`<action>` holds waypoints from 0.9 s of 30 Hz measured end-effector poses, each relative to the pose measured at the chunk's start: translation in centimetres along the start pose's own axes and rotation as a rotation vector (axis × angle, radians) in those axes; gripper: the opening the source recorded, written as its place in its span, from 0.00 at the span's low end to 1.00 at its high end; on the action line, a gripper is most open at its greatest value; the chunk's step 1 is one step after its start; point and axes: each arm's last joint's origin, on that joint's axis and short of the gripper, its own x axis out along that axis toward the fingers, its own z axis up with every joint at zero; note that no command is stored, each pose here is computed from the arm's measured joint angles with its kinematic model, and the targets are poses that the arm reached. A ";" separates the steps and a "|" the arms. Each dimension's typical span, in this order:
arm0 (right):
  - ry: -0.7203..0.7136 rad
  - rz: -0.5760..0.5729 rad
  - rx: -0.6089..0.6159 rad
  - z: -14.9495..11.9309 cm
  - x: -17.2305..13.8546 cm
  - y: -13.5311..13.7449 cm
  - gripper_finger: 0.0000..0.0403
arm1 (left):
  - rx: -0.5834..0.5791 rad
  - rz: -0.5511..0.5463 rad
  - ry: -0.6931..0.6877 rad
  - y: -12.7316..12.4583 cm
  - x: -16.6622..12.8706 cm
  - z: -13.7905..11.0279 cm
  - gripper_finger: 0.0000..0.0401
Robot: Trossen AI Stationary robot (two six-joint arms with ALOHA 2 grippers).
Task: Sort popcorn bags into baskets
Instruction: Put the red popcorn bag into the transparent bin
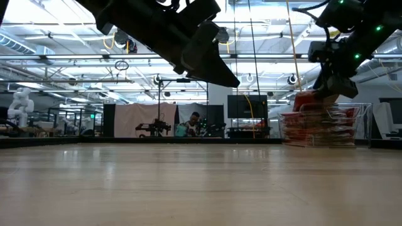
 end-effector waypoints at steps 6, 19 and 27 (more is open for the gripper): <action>-0.027 -0.014 0.055 -0.5 -0.6 -0.7 0.57 | -0.007 -0.026 0.022 -0.1 0.0 -0.2 0.40; 0.038 0.060 0.069 -0.4 -2.7 -2.9 0.63 | -0.063 -0.137 0.032 0.1 0.2 -0.3 0.40; 0.128 0.149 0.069 -1.3 -3.7 -3.6 0.63 | -0.084 -0.191 0.019 0.0 0.2 -0.1 0.40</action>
